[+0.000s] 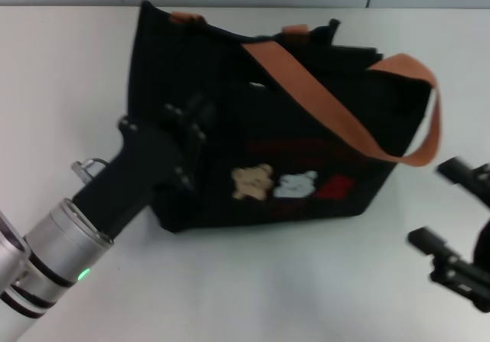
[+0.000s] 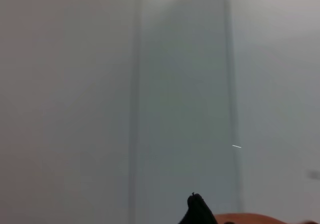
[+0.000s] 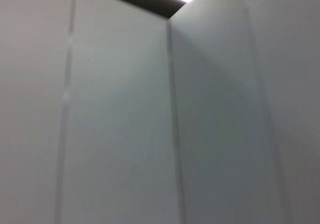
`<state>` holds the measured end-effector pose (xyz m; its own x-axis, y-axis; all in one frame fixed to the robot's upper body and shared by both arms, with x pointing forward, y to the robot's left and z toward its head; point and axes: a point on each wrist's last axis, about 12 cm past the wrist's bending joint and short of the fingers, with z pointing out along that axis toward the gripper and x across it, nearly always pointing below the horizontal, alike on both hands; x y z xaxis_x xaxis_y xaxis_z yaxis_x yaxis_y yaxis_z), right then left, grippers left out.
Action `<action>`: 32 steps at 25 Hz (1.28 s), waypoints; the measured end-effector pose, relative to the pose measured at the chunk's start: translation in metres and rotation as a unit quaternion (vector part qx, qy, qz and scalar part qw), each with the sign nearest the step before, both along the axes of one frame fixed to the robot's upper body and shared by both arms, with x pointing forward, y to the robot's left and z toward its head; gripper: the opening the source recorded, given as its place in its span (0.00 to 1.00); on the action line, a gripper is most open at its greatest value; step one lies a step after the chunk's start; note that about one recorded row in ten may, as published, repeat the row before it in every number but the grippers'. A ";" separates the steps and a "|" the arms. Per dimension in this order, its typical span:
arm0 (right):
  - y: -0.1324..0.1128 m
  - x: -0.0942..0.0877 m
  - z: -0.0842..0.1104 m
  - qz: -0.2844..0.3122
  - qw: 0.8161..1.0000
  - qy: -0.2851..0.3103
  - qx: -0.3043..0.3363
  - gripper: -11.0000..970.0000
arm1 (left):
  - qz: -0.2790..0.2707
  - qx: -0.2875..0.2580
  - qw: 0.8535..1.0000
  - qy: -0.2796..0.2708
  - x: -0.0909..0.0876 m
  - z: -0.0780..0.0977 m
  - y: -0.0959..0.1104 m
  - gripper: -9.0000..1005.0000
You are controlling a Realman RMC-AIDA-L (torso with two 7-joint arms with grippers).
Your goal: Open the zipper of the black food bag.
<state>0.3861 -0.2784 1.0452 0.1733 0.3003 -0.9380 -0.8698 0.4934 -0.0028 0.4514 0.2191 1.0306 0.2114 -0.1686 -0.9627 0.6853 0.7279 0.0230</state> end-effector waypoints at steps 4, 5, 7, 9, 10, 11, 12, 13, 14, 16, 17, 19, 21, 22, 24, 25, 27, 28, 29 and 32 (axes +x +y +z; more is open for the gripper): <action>0.006 0.011 -0.002 0.047 0.998 0.029 -0.024 0.81 | -0.078 0.044 0.996 -0.015 0.000 0.000 -0.001 0.09; 0.007 0.014 -0.003 0.051 0.998 0.035 -0.030 0.81 | -0.096 0.052 0.994 -0.017 0.001 0.001 0.001 0.11; 0.008 0.018 -0.005 0.057 0.996 0.046 -0.041 0.81 | -0.121 0.060 0.991 -0.020 0.004 0.004 0.006 0.16; 0.010 0.023 -0.006 0.062 0.995 0.055 -0.052 0.81 | -0.130 0.060 0.990 -0.020 0.005 0.005 0.009 0.21; 0.011 0.025 -0.006 0.063 0.995 0.057 -0.055 0.81 | -0.130 0.060 0.990 -0.020 0.005 0.005 0.009 0.24; 0.011 0.027 -0.007 0.065 0.994 0.058 -0.058 0.81 | -0.138 0.061 0.988 -0.022 0.007 0.009 0.016 0.26; 0.012 0.028 -0.007 0.067 0.994 0.060 -0.061 0.81 | -0.153 0.064 0.986 -0.020 0.008 0.014 0.031 0.29; 0.012 0.030 -0.007 0.069 0.994 0.063 -0.063 0.81 | -0.162 0.067 0.984 -0.018 0.007 0.017 0.039 0.31; 0.013 0.032 -0.007 0.073 0.993 0.068 -0.065 0.81 | -0.172 0.069 0.983 -0.015 0.005 0.020 0.048 0.33; 0.014 0.035 -0.007 0.085 0.991 0.077 -0.071 0.81 | -0.198 0.075 0.977 -0.014 -0.001 0.028 0.062 0.37; 0.015 0.036 -0.007 0.094 0.989 0.081 -0.076 0.81 | -0.210 0.079 0.974 -0.011 -0.004 0.031 0.068 0.39; 0.016 0.039 -0.006 0.113 0.986 0.086 -0.087 0.81 | -0.239 0.088 0.967 0.009 -0.007 0.036 0.076 0.43; 0.017 0.044 -0.005 0.131 0.982 0.098 -0.094 0.81 | -0.273 0.097 0.956 0.046 -0.007 0.038 0.078 0.47; 0.017 0.047 -0.004 0.138 0.980 0.106 -0.098 0.81 | -0.290 0.100 0.950 0.063 -0.007 0.038 0.077 0.56; 0.015 0.051 -0.002 0.149 0.976 0.122 -0.107 0.81 | -0.318 0.108 0.938 0.087 -0.006 0.039 0.074 0.74; 0.014 0.053 -0.001 0.152 0.974 0.128 -0.112 0.81 | -0.327 0.112 0.934 0.093 -0.006 0.039 0.073 0.75; 0.012 0.055 -0.001 0.155 0.971 0.135 -0.119 0.82 | -0.340 0.117 0.928 0.101 -0.005 0.039 0.069 0.78; 0.011 0.056 0.000 0.157 0.971 0.136 -0.122 0.82 | -0.344 0.118 0.926 0.103 -0.004 0.038 0.067 0.80; 0.011 0.056 0.000 0.158 0.970 0.136 -0.124 0.82 | -0.348 0.120 0.924 0.106 -0.003 0.038 0.065 0.82; 0.011 0.058 0.001 0.164 0.968 0.140 -0.128 0.83 | -0.354 0.125 0.920 0.110 -0.002 0.037 0.062 0.82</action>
<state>0.4442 -0.2673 1.0462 -0.1644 0.0476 -0.9852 -0.9637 0.2051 0.1707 0.4491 0.2815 1.0676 -0.0709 0.0424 -0.9966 0.9939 0.0871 -0.0670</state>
